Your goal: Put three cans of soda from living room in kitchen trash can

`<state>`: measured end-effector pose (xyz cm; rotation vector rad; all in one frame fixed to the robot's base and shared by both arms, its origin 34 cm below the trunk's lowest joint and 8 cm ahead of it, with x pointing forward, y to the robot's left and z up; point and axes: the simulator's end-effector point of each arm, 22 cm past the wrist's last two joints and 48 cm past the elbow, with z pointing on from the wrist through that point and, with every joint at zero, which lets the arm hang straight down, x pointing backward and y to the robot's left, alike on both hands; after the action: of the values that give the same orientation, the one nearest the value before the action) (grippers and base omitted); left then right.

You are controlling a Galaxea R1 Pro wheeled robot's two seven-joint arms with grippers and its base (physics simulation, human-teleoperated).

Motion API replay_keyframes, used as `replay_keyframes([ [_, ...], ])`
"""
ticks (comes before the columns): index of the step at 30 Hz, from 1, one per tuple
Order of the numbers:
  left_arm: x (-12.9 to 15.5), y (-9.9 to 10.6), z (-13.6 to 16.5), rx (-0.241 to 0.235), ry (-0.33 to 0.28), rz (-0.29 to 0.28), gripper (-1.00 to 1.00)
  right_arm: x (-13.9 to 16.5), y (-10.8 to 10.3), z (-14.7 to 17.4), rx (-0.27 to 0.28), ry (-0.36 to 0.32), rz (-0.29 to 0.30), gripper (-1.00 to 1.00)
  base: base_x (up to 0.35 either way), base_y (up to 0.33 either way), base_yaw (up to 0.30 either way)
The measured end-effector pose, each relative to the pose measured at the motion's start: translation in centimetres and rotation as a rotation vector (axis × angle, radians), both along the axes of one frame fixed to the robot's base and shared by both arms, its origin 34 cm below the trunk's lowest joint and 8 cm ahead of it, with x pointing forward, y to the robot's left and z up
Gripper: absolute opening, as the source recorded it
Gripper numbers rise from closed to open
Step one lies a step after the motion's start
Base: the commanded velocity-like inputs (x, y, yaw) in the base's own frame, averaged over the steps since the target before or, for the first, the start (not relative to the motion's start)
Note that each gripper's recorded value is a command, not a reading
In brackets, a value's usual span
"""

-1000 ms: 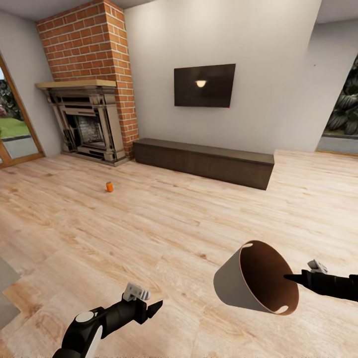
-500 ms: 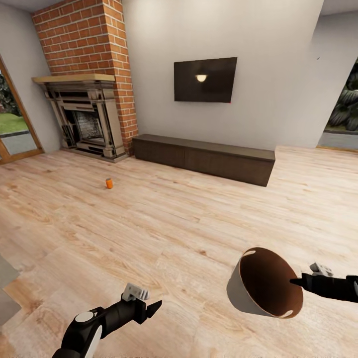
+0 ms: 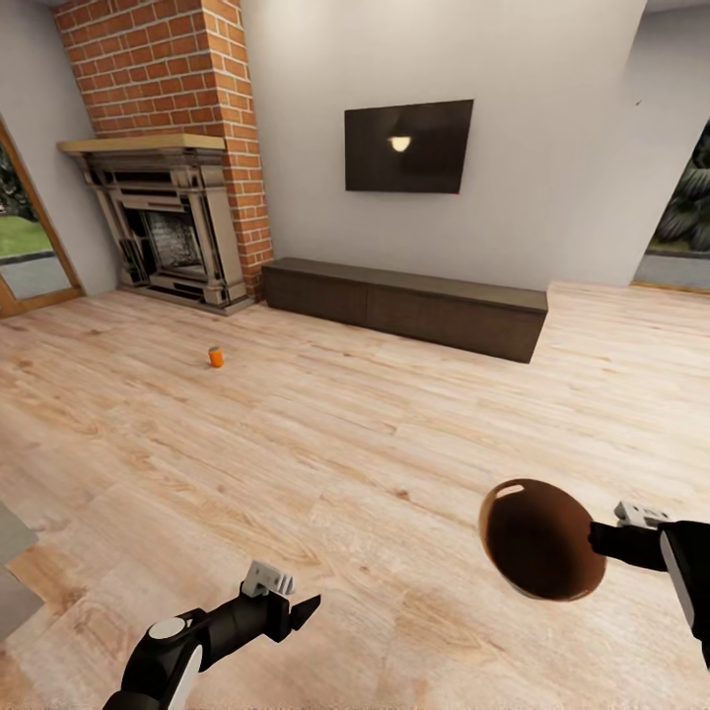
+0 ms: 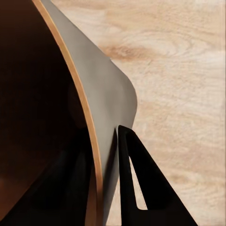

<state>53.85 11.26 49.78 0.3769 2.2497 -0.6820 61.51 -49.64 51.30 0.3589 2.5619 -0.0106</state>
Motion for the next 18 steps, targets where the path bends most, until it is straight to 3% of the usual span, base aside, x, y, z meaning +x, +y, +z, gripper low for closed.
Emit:
replay_keyframes([
  [3, 0.0, 0.0, -0.2, 0.001, 0.005, 0.000, 1.00, -0.2, 0.7, 0.0, 0.023, -0.007, -0.004, -1.00, 0.000, 0.000, 0.000],
  [6, -0.1, 0.0, -0.4, 0.001, 0.010, 0.000, 1.00, -1.1, 0.2, 0.5, -0.040, 0.012, -0.012, -1.00, 0.000, 0.000, 0.000],
  [10, -0.2, 0.0, -0.7, 0.001, 0.016, 0.000, 1.00, -0.9, -0.3, 1.4, -0.081, 0.002, -0.038, -1.00, 0.000, 0.000, 0.000],
  [12, -0.2, 0.1, -0.9, 0.003, 0.019, 0.001, 1.00, -0.5, -1.1, 3.2, -0.141, -0.015, -0.064, -1.00, 0.000, 0.000, 0.000],
  [14, -0.2, 0.2, -1.0, 0.006, 0.022, 0.004, 1.00, 0.2, -0.7, 6.3, -0.244, -0.061, -0.115, -1.00, 0.000, 0.000, 0.000],
  [18, -0.2, 0.4, -1.4, 0.011, 0.029, 0.008, 1.00, 0.6, 1.0, 6.4, -0.223, -0.086, -0.169, -1.00, 0.000, 0.000, 0.000],
])
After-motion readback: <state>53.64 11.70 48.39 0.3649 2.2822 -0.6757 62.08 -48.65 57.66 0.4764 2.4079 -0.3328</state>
